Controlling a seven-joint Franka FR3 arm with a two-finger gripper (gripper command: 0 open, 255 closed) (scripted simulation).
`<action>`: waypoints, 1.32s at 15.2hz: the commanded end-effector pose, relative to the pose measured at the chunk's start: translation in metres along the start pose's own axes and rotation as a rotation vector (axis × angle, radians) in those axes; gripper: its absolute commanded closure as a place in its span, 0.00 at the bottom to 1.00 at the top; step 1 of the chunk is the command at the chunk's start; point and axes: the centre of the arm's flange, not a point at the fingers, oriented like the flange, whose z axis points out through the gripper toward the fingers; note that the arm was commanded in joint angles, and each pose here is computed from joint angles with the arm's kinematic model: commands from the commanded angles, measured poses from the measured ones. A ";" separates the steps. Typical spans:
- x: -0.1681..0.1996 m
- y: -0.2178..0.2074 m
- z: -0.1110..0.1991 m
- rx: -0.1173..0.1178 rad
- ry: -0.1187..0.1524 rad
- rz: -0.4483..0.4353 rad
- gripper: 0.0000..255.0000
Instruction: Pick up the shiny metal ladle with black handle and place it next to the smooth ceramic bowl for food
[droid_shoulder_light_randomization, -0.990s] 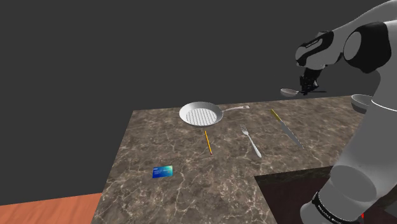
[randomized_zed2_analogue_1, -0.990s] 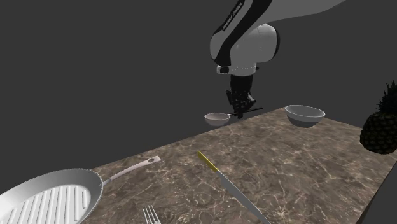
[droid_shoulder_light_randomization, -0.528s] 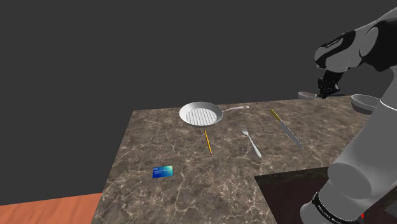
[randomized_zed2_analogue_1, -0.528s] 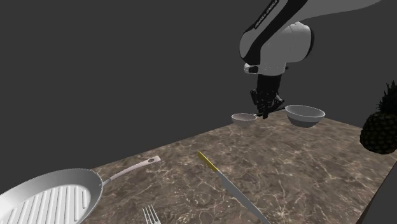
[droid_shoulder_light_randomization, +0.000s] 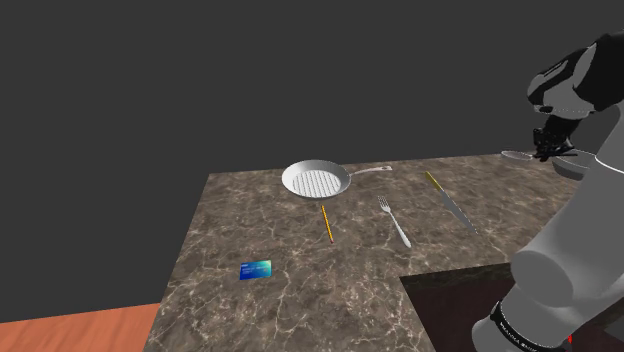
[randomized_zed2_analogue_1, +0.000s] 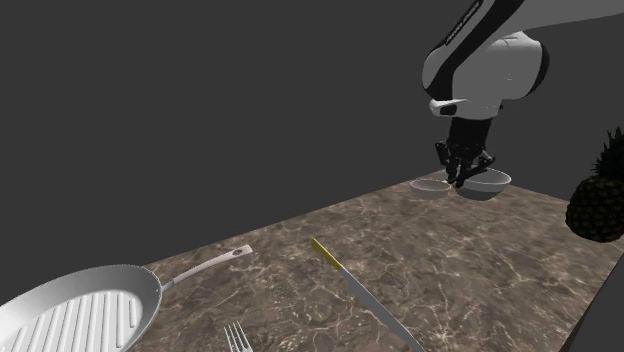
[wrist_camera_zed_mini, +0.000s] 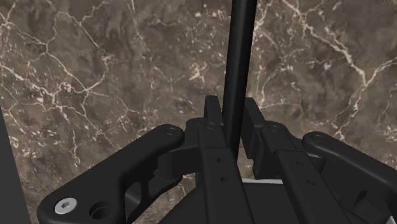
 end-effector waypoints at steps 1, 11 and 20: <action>-0.021 -0.016 0.003 0.000 0.000 -0.002 1.00; -0.128 -0.094 0.007 0.000 0.000 -0.002 1.00; -0.168 -0.127 0.035 0.000 0.000 -0.002 1.00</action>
